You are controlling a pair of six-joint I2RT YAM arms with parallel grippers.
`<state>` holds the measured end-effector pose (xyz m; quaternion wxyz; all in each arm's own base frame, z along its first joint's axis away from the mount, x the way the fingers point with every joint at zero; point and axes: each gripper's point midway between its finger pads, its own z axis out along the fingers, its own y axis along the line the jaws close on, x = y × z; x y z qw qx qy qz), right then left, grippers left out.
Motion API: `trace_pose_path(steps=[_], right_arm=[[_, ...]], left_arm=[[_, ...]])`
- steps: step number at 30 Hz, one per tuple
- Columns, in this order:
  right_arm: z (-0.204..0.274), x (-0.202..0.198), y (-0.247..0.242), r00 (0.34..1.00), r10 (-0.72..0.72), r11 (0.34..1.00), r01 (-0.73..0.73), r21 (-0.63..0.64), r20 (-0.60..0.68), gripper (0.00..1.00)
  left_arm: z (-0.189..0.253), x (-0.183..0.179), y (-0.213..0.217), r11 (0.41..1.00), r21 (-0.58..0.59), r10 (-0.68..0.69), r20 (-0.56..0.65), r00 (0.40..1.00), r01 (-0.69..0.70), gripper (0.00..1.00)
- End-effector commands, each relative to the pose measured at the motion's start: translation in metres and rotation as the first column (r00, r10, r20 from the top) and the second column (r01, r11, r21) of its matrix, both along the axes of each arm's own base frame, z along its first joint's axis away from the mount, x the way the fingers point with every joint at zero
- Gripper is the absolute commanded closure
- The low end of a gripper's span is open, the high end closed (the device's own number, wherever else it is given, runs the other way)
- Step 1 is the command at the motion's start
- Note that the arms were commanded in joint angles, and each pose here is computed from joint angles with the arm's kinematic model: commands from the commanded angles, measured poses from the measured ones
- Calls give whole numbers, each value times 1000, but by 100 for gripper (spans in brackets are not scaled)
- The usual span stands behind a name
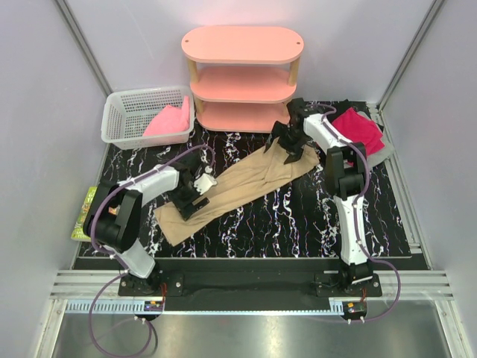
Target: Fold and stack the t-shirts
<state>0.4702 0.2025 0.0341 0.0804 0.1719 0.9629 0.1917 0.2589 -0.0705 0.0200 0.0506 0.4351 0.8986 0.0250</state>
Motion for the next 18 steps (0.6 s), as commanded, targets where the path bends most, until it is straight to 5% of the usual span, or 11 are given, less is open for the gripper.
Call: trace_pose_path(steps=[1,10,18], right_arm=[[-18,16,-3,1000,-12,1000,12,25,-4,0],[-40,24,-46,996,-78,997,77,-16,-43,0],[-36,48,-70,996,-83,995,82,-50,-22,0]], left_arm=[[-3,-19,16,999,39,-12,8,1000,12,16],[2,-43,5,999,-19,-38,-47,998,37,16],[37,-64,-79,963,-228,-172,-109,979,144,15]])
